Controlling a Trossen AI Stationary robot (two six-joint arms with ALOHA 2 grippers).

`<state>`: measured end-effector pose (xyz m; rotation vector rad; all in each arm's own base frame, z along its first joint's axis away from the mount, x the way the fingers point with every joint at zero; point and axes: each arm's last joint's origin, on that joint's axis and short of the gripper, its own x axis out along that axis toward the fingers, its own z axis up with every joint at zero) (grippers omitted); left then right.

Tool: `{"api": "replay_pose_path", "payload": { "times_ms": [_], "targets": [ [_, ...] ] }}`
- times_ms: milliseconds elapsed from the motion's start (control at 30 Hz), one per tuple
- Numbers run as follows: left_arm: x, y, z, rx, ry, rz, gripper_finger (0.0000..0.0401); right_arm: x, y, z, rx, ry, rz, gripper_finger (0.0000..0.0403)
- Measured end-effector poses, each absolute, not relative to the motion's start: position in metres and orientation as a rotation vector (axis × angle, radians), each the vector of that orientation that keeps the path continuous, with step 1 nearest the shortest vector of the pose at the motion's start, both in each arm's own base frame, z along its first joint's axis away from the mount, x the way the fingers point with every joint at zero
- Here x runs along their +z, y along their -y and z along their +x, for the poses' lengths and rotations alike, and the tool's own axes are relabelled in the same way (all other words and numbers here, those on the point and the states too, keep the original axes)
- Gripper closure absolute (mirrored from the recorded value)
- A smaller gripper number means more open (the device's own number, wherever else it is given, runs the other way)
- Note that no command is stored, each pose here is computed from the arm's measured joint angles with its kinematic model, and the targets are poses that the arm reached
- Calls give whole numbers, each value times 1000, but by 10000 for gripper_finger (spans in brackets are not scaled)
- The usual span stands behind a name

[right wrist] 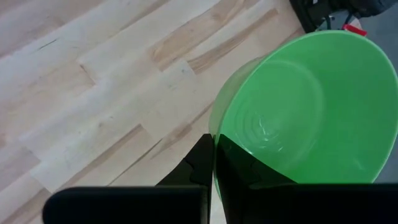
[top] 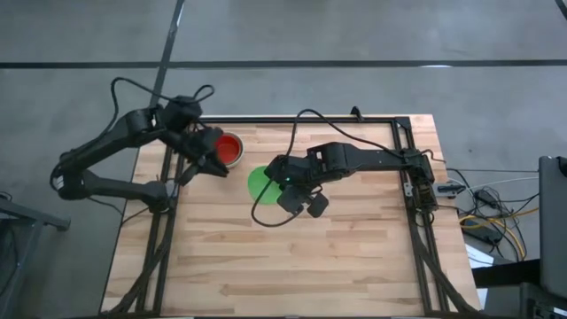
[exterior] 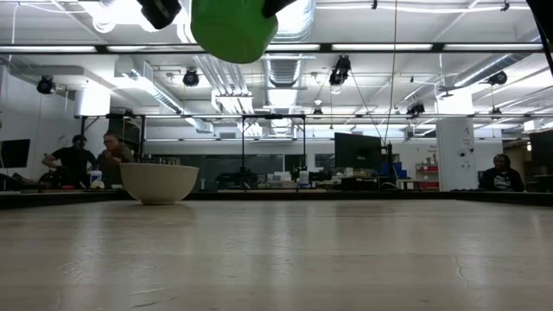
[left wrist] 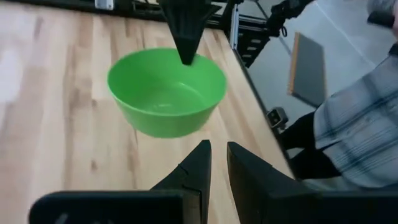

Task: Nest bowls inside each other
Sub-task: Stack the green bowl on the red bowl

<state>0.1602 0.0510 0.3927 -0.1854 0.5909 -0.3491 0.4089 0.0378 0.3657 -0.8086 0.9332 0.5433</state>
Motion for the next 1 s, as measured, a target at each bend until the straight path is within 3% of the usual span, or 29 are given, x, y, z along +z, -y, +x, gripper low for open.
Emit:
{"api": "replay_pose_path", "payload": {
  "times_ms": [433,1000],
  "targets": [
    [416,-48,157,-253,-555,424,346,366,-38,409,538,-933,-800,394],
    [396,-39,196,-400,-646,408,346,367,-38,411,551,-906,-837,394]
  ]
}}
